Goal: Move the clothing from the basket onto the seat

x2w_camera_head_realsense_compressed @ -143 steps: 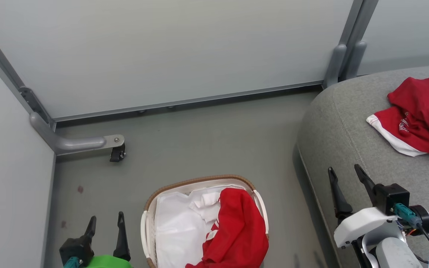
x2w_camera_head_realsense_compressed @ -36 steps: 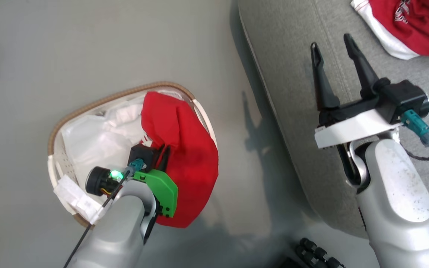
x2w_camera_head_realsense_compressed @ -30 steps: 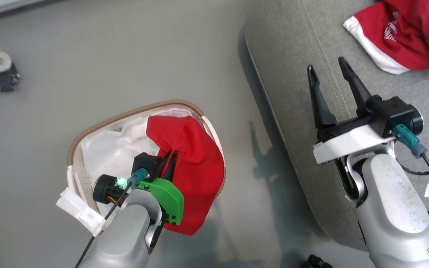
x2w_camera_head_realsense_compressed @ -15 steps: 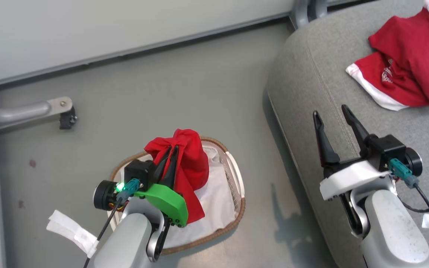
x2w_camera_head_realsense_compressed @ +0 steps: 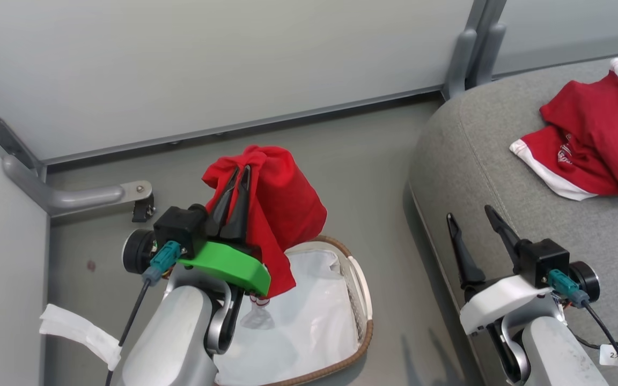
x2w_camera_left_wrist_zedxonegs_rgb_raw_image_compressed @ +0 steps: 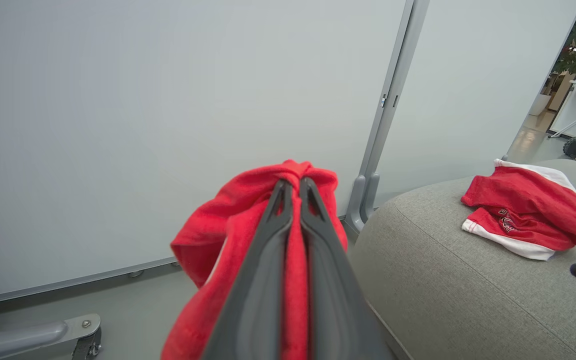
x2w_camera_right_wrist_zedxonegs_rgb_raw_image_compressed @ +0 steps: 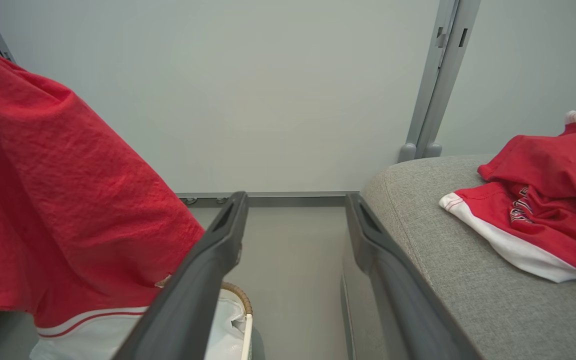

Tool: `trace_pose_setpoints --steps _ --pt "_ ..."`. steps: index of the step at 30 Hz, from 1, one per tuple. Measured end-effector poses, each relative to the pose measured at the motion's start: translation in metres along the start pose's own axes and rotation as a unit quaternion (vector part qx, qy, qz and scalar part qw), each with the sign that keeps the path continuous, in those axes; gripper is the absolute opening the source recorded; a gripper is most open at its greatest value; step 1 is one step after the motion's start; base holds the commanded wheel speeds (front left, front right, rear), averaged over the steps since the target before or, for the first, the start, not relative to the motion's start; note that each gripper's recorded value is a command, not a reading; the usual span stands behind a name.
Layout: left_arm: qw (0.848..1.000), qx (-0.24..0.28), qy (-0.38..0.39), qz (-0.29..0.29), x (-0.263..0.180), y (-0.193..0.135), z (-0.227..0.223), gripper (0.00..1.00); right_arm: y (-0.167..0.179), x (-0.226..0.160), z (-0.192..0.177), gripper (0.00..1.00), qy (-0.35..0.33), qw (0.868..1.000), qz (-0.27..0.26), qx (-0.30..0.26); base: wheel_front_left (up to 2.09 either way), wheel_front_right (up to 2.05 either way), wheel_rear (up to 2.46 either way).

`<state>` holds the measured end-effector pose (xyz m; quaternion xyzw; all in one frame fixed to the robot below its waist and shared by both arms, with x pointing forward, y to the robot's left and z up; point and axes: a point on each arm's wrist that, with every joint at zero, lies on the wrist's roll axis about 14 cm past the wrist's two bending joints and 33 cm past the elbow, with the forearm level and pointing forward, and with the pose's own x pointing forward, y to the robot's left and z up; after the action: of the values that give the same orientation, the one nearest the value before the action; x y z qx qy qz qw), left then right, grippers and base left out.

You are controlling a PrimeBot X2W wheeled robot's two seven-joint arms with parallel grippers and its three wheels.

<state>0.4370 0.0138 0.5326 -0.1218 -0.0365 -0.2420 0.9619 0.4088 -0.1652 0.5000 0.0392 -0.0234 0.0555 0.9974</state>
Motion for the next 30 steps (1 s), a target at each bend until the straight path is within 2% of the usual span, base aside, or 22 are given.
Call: trace_pose_setpoints --steps 5,12,16,18,26,30 --pt "0.999 0.008 -0.035 -0.001 -0.003 -0.003 0.026 0.0 0.01 -0.008 -0.003 1.0 0.006 1.0 0.012 0.003 0.0 0.0 0.0" --pt "0.999 0.008 -0.051 -0.004 -0.008 -0.008 0.039 0.0 0.068 -0.013 -0.018 1.0 0.029 0.994 0.102 0.0 0.0 0.0 0.0" --pt "0.999 0.003 -0.051 -0.003 -0.011 -0.01 0.039 0.0 0.131 -0.017 -0.018 1.0 0.031 0.979 0.203 0.003 0.0 0.0 0.0" --pt "0.999 0.001 -0.051 -0.004 -0.012 -0.01 0.039 0.0 0.151 -0.017 -0.013 1.0 0.026 0.972 0.232 0.014 0.0 0.0 0.0" --pt "0.998 -0.002 -0.056 0.0 -0.017 -0.01 0.042 0.0 0.203 -0.007 0.0 1.0 0.018 0.947 0.32 0.012 0.0 0.0 0.0" --pt "0.998 -0.007 -0.055 -0.004 -0.019 -0.012 0.042 0.0 0.218 0.003 0.008 1.0 0.009 0.938 0.345 0.003 0.0 0.0 0.0"
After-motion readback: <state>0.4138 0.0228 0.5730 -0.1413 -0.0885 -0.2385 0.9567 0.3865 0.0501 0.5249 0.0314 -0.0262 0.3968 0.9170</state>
